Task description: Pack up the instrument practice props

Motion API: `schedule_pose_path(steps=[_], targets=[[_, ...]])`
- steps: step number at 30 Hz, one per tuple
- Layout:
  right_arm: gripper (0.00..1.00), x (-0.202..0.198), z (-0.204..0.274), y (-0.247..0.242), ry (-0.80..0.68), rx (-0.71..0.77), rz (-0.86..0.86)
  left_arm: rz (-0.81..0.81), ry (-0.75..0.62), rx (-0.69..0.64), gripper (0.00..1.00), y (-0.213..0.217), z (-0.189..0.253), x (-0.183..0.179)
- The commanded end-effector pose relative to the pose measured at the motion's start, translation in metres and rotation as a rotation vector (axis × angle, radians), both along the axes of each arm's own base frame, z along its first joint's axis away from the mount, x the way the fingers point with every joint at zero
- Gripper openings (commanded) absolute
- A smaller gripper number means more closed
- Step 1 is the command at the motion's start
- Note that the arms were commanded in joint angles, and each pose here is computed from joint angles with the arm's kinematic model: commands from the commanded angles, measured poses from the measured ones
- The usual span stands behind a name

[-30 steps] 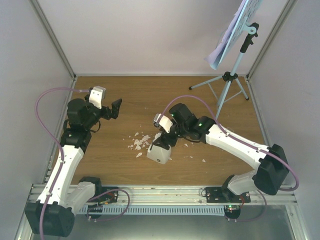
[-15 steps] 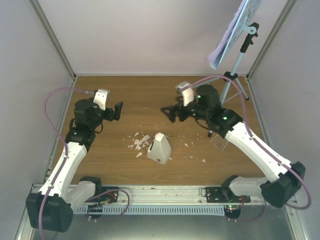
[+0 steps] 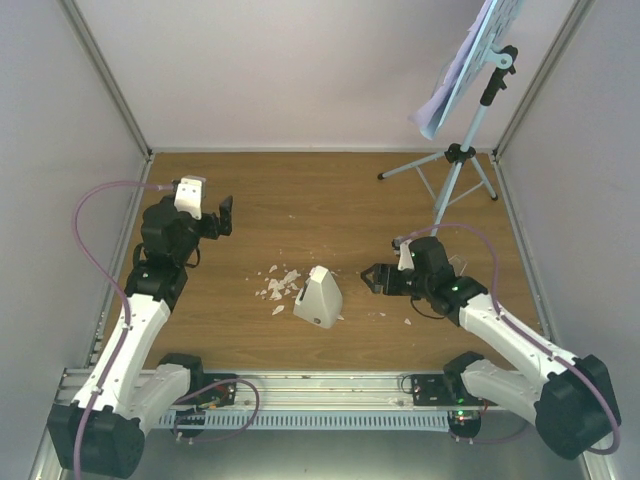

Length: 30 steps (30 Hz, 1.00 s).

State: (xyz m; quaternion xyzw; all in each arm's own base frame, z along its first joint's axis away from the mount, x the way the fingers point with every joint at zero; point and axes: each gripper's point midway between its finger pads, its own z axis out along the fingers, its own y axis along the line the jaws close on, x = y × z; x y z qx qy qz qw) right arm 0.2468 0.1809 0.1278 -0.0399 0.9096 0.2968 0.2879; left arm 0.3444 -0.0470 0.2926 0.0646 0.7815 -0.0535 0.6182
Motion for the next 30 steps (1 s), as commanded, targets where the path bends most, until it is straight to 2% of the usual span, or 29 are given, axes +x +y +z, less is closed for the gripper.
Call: schedule_pose_path(steps=[1,6,13,23,27,30], targets=[[0.73,0.004,0.019,0.024,-0.030,0.133,0.053,0.040,-0.074,0.006,0.99,0.006,0.020,-0.002],[0.60,0.001,-0.002,0.031,0.051,0.113,0.073,0.034,-0.079,-0.006,0.99,0.005,0.023,-0.003],[0.57,-0.020,-0.021,0.052,0.123,0.121,0.119,0.046,-0.092,-0.007,0.99,0.008,0.027,-0.006],[0.42,-0.041,-0.058,0.056,0.235,0.111,0.122,0.047,-0.079,-0.002,0.99,0.007,0.023,-0.003],[0.33,-0.039,-0.068,0.061,0.241,0.130,0.128,0.038,-0.072,-0.005,0.99,0.006,0.023,-0.003],[0.30,-0.031,-0.067,0.072,0.232,0.151,0.152,0.042,-0.074,-0.003,0.99,0.007,0.020,-0.004]])
